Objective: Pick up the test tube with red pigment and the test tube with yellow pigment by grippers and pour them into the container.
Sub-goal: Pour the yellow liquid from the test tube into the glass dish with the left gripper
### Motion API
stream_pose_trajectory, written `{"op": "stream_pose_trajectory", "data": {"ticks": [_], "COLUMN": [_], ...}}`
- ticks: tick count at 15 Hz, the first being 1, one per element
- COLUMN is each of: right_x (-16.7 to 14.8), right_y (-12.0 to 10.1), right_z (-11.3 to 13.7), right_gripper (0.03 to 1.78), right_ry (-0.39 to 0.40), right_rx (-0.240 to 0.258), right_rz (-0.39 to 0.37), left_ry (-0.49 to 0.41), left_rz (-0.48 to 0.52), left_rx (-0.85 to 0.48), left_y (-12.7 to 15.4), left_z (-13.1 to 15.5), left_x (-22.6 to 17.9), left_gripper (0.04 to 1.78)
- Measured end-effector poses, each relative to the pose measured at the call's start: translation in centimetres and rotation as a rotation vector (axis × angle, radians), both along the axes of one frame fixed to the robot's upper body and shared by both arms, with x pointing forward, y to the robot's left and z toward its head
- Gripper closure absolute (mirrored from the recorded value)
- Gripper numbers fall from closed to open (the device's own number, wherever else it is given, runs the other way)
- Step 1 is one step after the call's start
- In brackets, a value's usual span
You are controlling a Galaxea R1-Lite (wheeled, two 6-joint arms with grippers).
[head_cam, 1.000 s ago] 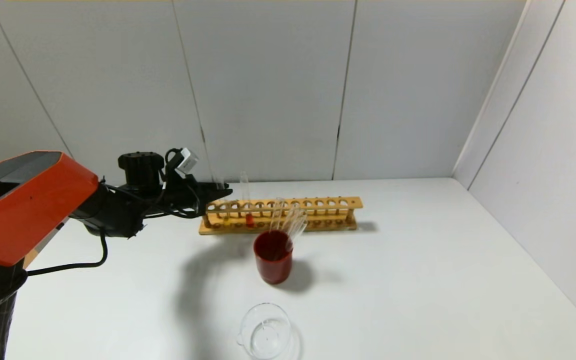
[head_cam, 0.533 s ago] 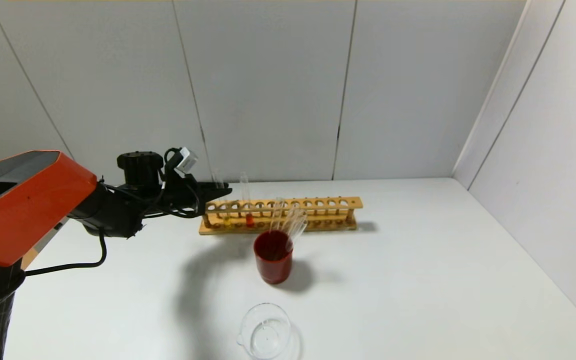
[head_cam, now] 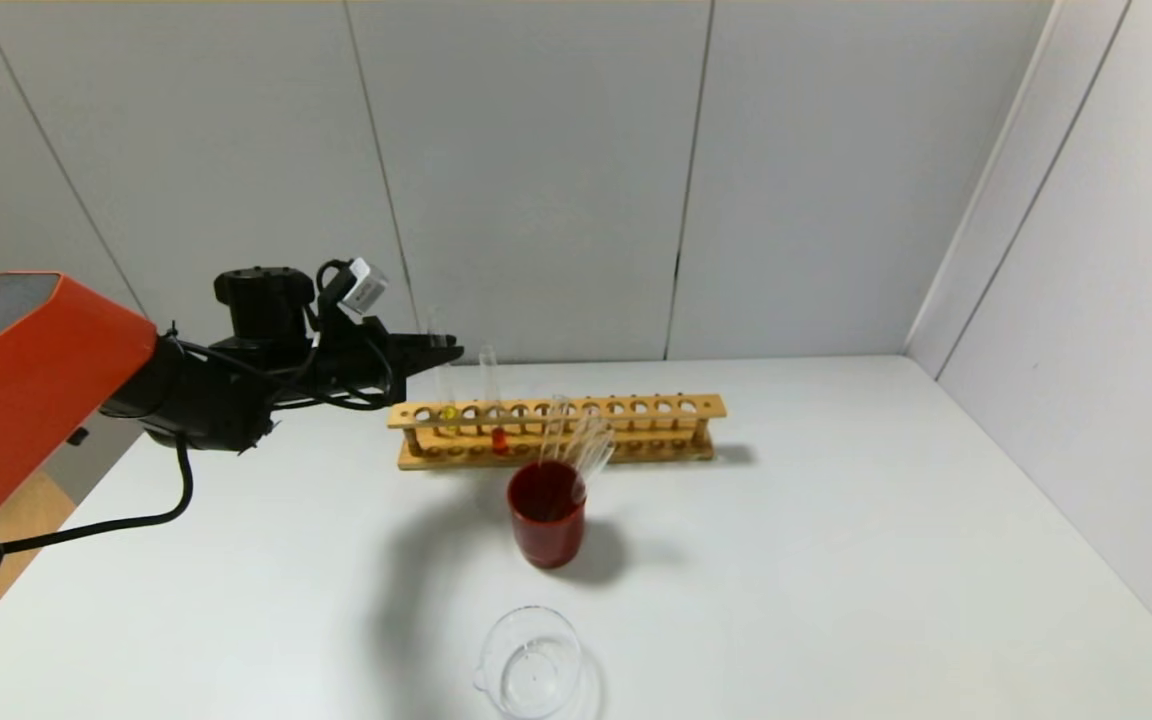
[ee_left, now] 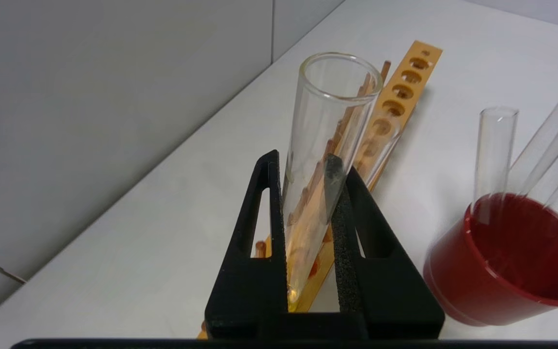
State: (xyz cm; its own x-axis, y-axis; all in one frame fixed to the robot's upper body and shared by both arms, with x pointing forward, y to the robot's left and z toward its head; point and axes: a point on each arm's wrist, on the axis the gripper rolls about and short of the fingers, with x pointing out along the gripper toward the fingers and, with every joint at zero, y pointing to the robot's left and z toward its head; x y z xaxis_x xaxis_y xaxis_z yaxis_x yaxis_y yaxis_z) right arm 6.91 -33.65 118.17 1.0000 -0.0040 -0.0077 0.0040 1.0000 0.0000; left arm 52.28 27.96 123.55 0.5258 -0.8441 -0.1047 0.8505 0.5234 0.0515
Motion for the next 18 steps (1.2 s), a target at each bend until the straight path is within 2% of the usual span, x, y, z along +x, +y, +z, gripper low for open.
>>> {"op": "stream_pose_trajectory", "data": {"ticks": [5,9,14,18], "right_x": [0.0,0.0,0.0,0.0], "right_y": [0.0,0.0,0.0,0.0], "right_z": [0.0,0.0,0.0,0.0], "right_gripper": [0.11,0.11,0.11,0.11], "right_ry": [0.0,0.0,0.0,0.0], "right_rx": [0.0,0.0,0.0,0.0], "right_rz": [0.001,0.001,0.0,0.001], "left_ry": [-0.039,-0.055,-0.084,-0.105], "left_rz": [-0.003,0.027,0.085,0.176], "left_rx": [-0.005,-0.004,-0.001,0.014], "left_y": [0.0,1.4,3.2,3.5], "left_z": [3.6,7.1,10.6,12.9], "left_x": [-1.5,-3.5,-7.0,-10.6], "left_gripper": [1.5,1.5,1.5,1.5]}}
